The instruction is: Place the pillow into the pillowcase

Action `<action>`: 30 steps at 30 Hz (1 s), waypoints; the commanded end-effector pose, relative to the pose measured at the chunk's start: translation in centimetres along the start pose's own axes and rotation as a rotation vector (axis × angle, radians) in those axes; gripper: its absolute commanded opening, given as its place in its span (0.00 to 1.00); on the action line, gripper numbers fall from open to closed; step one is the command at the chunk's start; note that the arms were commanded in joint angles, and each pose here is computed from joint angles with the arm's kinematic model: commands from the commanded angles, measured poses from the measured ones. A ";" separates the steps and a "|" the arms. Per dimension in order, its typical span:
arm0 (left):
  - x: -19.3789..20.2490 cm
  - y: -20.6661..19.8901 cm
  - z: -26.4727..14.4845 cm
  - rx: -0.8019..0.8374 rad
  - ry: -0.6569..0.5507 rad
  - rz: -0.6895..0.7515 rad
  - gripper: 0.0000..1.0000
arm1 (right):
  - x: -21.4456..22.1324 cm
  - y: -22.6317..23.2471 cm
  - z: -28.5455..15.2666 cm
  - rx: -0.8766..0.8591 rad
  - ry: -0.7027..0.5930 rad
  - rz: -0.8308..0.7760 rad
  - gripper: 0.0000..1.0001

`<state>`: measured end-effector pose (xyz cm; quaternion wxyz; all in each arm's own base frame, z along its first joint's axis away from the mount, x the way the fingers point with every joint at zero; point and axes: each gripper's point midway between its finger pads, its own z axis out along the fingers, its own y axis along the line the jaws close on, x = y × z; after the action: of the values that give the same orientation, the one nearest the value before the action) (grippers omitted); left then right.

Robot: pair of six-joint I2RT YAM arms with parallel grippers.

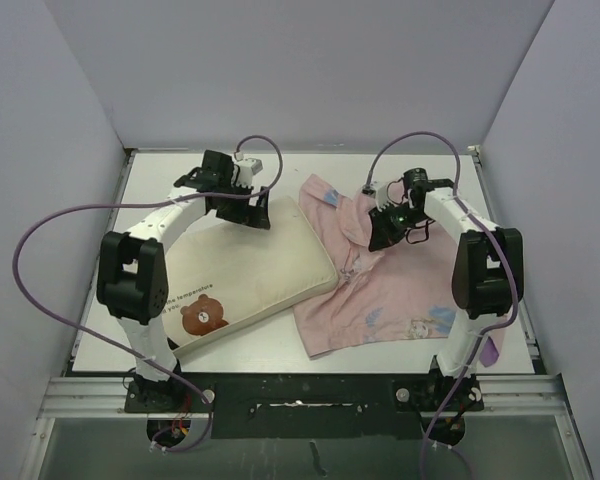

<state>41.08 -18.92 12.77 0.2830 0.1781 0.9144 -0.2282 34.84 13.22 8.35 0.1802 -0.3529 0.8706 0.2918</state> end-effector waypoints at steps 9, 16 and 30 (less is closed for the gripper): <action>2.9 0.3 5.6 0.069 0.197 0.080 0.58 | -5.1 0.6 -4.7 0.029 -0.122 -0.299 0.16; 2.7 -1.3 5.6 0.170 0.201 0.040 0.01 | -11.0 2.3 -4.4 0.029 -0.223 -0.523 0.49; -1.9 -6.4 -2.3 0.223 -0.137 0.196 0.00 | -10.8 -2.6 2.1 0.252 -0.107 -0.279 0.56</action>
<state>39.20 -21.58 11.45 0.2703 0.2602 0.8871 -0.2688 42.78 18.91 11.53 0.2896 -0.4539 0.8151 0.2138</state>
